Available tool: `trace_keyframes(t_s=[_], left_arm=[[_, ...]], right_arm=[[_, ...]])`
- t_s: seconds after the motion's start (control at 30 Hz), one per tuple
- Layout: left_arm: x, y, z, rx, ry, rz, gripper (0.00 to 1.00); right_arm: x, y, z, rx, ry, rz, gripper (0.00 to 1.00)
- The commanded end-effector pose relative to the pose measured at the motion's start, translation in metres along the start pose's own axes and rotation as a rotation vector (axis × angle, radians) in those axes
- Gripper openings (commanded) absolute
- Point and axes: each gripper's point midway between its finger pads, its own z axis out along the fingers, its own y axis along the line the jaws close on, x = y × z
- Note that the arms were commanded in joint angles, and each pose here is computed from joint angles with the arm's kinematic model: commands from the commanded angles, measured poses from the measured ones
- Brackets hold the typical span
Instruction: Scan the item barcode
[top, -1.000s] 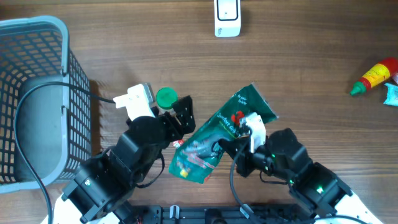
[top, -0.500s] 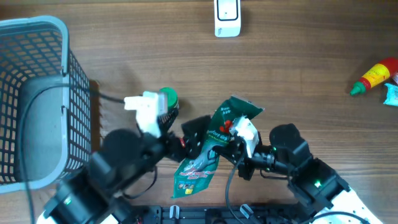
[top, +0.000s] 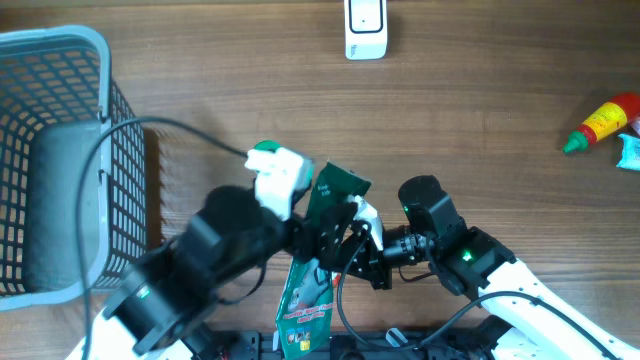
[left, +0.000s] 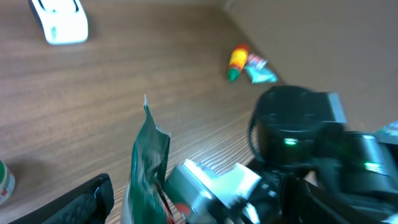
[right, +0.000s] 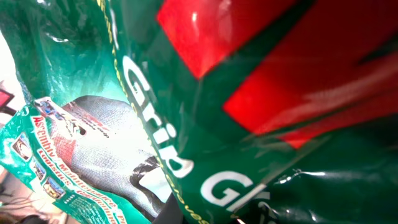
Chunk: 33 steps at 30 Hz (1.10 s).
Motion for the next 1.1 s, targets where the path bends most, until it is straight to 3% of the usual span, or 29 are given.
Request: trace_keyframes(t_s=[0.0, 0.13, 0.2, 0.27, 0.3, 0.37, 0.4, 0.43, 0.47, 0.5, 0.53, 0.77, 0.93, 1.07], left_arm=[[0.011, 0.006, 0.024, -0.020, 0.079, 0.015, 0.83], [0.022, 0.017, 0.044, -0.057, 0.141, 0.006, 0.77], [0.020, 0.025, 0.046, -0.078, 0.140, -0.007, 0.50], [0.014, 0.037, 0.044, -0.110, 0.124, -0.031, 0.15], [0.012, 0.044, 0.043, -0.128, 0.118, -0.052, 0.04], [0.009, 0.057, 0.040, -0.163, 0.109, -0.099, 0.04], [0.007, 0.063, 0.039, -0.172, 0.105, -0.118, 0.04], [0.005, 0.066, 0.038, -0.174, 0.100, -0.135, 0.04], [0.003, 0.072, 0.036, -0.189, 0.088, -0.181, 0.04], [0.001, 0.077, 0.035, -0.203, 0.076, -0.229, 0.04], [-0.002, 0.085, 0.033, -0.227, 0.056, -0.301, 0.04], [-0.013, 0.169, -0.003, -0.546, -0.229, -0.945, 0.04], [0.001, 0.196, -0.020, -0.688, -0.409, -1.311, 0.04], [0.008, 0.206, -0.014, -0.732, -0.452, -1.424, 0.04]], right_arm=[[-0.006, 0.016, -0.001, -0.086, -0.008, -0.037, 0.04], [-0.005, 0.020, -0.002, -0.115, -0.006, -0.039, 0.04], [-0.005, 0.021, -0.002, -0.116, -0.006, -0.039, 0.04], [-0.005, 0.022, -0.002, -0.126, -0.005, -0.038, 0.04], [-0.005, 0.024, -0.002, -0.138, -0.005, -0.040, 0.04], [-0.005, 0.026, -0.003, -0.144, -0.006, -0.039, 0.06], [-0.006, 0.027, -0.004, -0.143, -0.009, -0.037, 0.24], [-0.007, 0.025, -0.004, -0.135, -0.011, -0.017, 0.57], [-0.009, 0.023, -0.005, -0.125, -0.016, 0.006, 0.81], [-0.010, 0.019, -0.006, -0.107, -0.020, 0.031, 0.94], [-0.011, 0.009, -0.006, -0.051, -0.026, 0.086, 1.00], [-0.006, -0.075, -0.023, 0.436, -0.140, 0.516, 1.00], [-0.005, -0.070, -0.022, 0.408, -0.147, 0.596, 1.00], [-0.010, -0.047, -0.022, 0.313, -0.137, 0.573, 1.00]])
